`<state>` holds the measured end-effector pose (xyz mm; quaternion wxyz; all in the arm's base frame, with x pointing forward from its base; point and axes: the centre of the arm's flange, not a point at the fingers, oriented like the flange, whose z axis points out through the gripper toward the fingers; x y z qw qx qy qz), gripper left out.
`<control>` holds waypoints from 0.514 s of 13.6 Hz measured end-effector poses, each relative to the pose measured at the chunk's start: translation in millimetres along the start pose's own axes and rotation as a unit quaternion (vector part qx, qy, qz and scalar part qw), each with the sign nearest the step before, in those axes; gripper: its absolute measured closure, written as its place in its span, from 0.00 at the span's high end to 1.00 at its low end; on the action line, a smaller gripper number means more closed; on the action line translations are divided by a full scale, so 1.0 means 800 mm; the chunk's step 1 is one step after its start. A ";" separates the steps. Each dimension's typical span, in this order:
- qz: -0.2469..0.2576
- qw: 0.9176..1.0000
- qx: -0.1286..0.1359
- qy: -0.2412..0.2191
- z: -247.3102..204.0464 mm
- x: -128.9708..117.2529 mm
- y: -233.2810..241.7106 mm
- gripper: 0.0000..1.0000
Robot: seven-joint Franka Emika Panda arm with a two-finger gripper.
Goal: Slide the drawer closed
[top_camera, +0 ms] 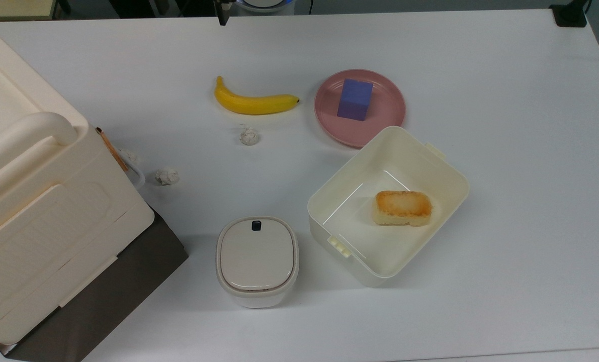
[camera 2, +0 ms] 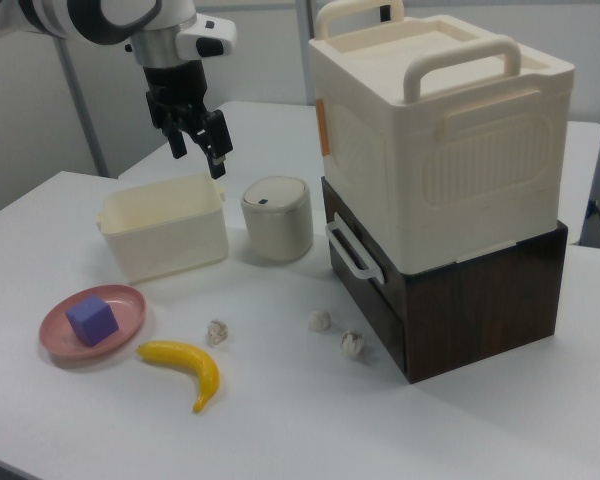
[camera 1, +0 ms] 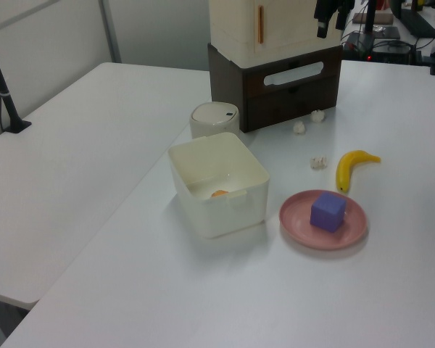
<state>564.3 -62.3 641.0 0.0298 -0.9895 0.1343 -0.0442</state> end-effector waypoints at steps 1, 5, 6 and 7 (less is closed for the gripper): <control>0.000 1.000 0.000 0.000 0.000 0.000 0.000 1.00; -0.001 1.000 0.000 0.000 0.000 0.000 -0.001 1.00; -0.001 1.000 0.000 0.000 0.000 0.000 -0.002 1.00; -0.002 1.000 0.000 0.000 0.000 0.000 -0.003 1.00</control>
